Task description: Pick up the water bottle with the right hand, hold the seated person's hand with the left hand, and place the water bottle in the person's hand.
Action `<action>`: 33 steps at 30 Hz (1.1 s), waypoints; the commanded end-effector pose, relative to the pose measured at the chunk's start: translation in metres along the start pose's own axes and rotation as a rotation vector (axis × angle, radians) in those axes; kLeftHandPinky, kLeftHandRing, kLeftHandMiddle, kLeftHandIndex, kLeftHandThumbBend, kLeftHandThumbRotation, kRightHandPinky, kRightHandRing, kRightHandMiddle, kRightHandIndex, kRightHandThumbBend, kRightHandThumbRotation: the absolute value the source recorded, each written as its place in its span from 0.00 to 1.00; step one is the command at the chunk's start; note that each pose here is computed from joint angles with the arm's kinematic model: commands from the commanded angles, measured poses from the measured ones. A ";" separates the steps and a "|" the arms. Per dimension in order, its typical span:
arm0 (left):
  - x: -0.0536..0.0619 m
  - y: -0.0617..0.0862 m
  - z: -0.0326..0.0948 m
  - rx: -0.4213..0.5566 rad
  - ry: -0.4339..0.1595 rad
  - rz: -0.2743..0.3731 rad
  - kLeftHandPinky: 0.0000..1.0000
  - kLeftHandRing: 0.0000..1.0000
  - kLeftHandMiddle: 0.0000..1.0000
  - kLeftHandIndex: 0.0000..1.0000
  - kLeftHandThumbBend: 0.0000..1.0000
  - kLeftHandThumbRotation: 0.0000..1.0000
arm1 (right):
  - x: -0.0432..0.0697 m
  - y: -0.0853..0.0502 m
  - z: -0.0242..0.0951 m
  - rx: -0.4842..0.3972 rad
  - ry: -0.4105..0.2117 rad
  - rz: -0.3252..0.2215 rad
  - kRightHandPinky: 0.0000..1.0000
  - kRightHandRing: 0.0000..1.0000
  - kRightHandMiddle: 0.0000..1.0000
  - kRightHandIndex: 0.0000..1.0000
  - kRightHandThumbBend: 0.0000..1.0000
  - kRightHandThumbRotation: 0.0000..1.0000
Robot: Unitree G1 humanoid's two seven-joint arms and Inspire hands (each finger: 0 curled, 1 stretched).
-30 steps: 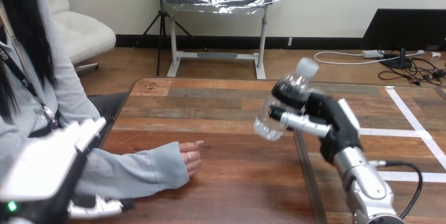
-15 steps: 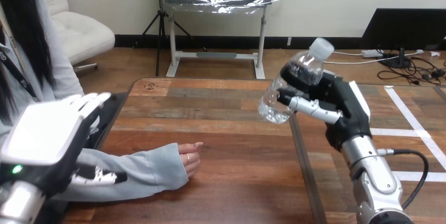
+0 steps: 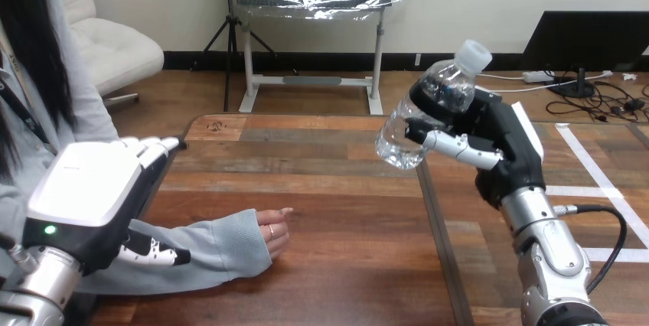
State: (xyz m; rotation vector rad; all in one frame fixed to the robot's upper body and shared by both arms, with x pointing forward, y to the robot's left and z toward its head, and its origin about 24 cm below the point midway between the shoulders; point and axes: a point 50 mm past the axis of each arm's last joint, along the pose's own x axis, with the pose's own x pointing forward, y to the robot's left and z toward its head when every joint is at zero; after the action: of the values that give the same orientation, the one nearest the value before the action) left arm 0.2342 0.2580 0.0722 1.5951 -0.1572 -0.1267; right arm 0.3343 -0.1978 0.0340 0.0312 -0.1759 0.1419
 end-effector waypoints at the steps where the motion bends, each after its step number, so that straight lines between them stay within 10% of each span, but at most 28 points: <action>1: 0.014 0.008 -0.004 0.034 -0.010 0.024 0.78 0.84 0.85 0.86 1.00 0.35 | 0.026 -0.002 0.045 -0.041 -0.212 0.006 0.30 0.33 0.41 0.44 0.79 0.00; 33: 0.035 -0.007 -0.003 0.027 -0.070 -0.073 0.77 0.81 0.82 0.84 1.00 0.39 | 0.023 0.000 0.072 -0.073 -0.373 0.054 0.27 0.30 0.39 0.43 0.75 0.00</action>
State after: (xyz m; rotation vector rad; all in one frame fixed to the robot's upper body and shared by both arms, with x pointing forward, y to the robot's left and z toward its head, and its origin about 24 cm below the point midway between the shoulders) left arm 0.2500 0.2562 0.0441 1.5997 -0.0802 -0.2660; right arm 0.3412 -0.1984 0.0796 -0.0084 -0.4115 0.1840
